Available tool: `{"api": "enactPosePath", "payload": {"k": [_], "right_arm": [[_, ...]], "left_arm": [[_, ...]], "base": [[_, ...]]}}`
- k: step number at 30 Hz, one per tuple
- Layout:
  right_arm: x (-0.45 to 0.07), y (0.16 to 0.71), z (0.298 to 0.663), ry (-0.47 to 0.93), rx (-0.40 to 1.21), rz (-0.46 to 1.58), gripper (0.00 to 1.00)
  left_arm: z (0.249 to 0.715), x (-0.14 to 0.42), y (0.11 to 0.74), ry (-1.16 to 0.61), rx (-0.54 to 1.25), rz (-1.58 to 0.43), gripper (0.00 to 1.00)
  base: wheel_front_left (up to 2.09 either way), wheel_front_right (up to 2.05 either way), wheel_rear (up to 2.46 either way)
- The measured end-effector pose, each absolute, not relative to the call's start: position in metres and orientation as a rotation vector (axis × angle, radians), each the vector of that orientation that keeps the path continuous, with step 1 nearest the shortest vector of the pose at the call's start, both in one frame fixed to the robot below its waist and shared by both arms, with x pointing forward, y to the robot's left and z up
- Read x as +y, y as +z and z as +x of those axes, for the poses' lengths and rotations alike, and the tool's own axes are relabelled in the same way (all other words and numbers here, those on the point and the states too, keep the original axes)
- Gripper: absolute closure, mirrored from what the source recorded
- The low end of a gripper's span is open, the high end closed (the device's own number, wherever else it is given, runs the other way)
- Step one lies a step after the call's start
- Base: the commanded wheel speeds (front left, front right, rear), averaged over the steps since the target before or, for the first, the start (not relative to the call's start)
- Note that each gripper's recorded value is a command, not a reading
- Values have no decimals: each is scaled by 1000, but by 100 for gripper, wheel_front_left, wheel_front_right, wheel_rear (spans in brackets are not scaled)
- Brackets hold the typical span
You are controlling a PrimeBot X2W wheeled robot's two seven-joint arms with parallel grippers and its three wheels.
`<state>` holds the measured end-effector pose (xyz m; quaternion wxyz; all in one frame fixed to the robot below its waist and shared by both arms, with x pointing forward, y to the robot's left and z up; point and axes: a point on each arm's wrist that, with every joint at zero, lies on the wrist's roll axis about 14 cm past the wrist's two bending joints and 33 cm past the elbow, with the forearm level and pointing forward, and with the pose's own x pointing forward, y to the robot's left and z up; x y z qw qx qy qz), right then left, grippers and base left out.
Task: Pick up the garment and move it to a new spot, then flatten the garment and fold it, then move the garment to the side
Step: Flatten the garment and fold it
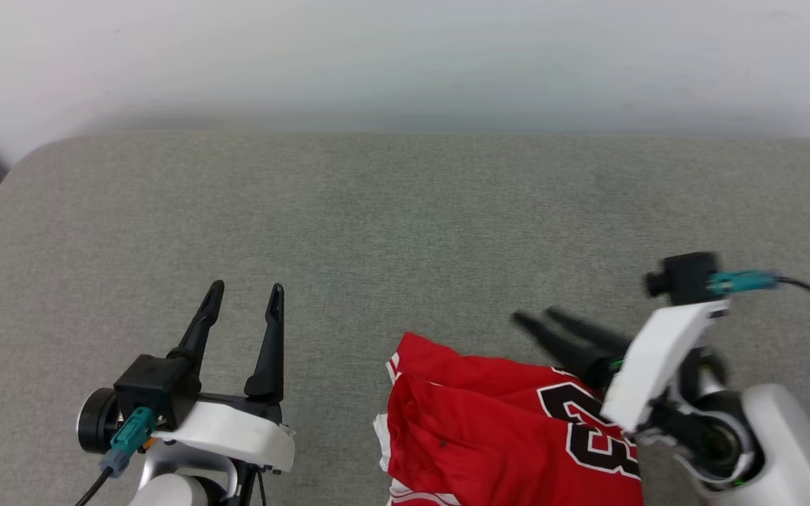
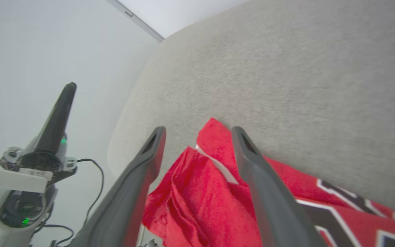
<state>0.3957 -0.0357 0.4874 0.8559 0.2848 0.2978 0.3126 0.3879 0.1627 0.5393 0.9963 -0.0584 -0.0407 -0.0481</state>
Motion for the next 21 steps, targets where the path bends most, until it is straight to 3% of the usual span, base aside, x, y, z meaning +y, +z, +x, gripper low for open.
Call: {"api": "enactPosePath", "payload": {"k": [6,12,21], "right_arm": [[-127,498,419,368,380,346,0],[-207,522,409,124,178,130,0],[-226,556,373,54,-54,44,0]], "left_arm": [[391,159,539,-102,-85,-119,0],[390,165,541,-84,-102,-113,0],[376,173,532,-61,-91,-100,0]], "base": [[0,0,0],[0,0,0],[0,0,0]]}}
